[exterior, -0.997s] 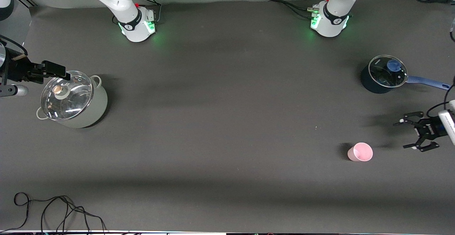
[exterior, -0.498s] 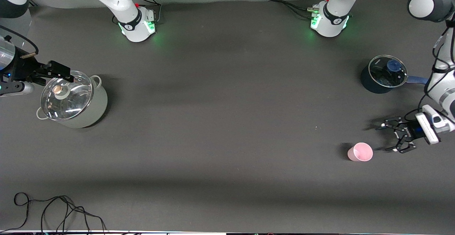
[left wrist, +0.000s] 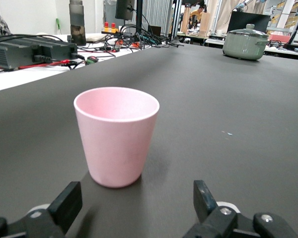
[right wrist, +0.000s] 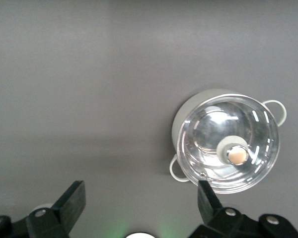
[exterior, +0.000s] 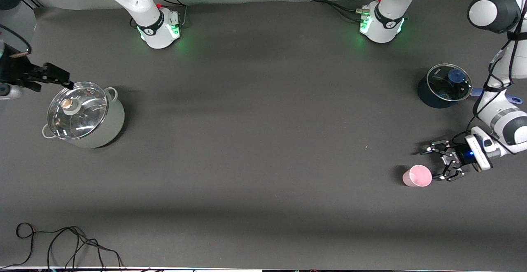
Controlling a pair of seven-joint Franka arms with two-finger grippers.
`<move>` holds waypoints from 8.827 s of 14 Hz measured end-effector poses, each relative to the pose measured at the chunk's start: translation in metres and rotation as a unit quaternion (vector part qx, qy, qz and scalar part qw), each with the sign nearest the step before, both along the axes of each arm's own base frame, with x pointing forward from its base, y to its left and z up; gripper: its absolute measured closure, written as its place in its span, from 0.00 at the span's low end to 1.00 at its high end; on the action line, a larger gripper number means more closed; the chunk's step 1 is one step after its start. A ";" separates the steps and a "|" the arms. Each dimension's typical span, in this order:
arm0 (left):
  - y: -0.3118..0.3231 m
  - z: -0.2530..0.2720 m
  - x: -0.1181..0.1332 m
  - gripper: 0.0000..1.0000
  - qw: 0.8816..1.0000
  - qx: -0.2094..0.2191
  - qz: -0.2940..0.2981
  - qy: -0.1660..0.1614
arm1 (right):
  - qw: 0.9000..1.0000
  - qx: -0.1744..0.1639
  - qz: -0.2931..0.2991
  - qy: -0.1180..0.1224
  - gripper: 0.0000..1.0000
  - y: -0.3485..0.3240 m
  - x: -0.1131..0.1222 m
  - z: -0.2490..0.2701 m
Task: Transfer pink cup from left to right arm
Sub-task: 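Lower the left gripper around the pink cup and close it, then lift the pink cup with the left gripper toward the table middle, then reach the right gripper toward the cup held by the left gripper, then close the right gripper on the pink cup's rim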
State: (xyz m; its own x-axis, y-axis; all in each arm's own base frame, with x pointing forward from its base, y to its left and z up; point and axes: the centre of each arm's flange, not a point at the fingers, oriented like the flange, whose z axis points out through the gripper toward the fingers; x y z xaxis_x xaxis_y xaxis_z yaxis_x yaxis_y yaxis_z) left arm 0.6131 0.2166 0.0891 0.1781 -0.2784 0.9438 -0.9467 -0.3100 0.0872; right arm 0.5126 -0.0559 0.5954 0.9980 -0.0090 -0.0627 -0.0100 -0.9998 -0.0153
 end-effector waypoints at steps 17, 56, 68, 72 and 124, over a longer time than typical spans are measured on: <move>-0.048 -0.021 0.019 0.15 0.999 -0.001 0.038 -0.035 | 1.000 0.000 0.002 0.000 0.00 0.001 0.000 0.000; -0.604 0.360 -0.144 0.34 0.997 0.013 0.080 -0.003 | 0.970 0.042 -0.239 0.008 0.04 0.096 0.003 0.014; -0.614 0.371 -0.152 0.34 0.996 0.014 0.089 -0.002 | 0.918 0.079 -0.387 0.019 0.00 0.368 0.017 0.049; -0.613 0.370 -0.151 0.34 0.996 0.015 0.092 -0.001 | 0.925 0.069 -0.372 0.029 0.00 0.429 0.006 0.028; -0.620 0.383 -0.155 0.29 0.992 0.013 0.120 0.021 | 0.914 0.056 -0.401 -0.013 0.94 0.477 0.020 0.013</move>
State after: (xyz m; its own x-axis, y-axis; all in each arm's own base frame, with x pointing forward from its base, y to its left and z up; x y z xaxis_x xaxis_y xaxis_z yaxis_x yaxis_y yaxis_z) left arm 0.4578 -0.4032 0.4720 0.2811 -0.2466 0.9275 -0.8408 -0.5292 0.1141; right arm 0.5329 0.4207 0.6079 0.6740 -0.7340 -0.0842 -0.7378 -0.6629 -0.1273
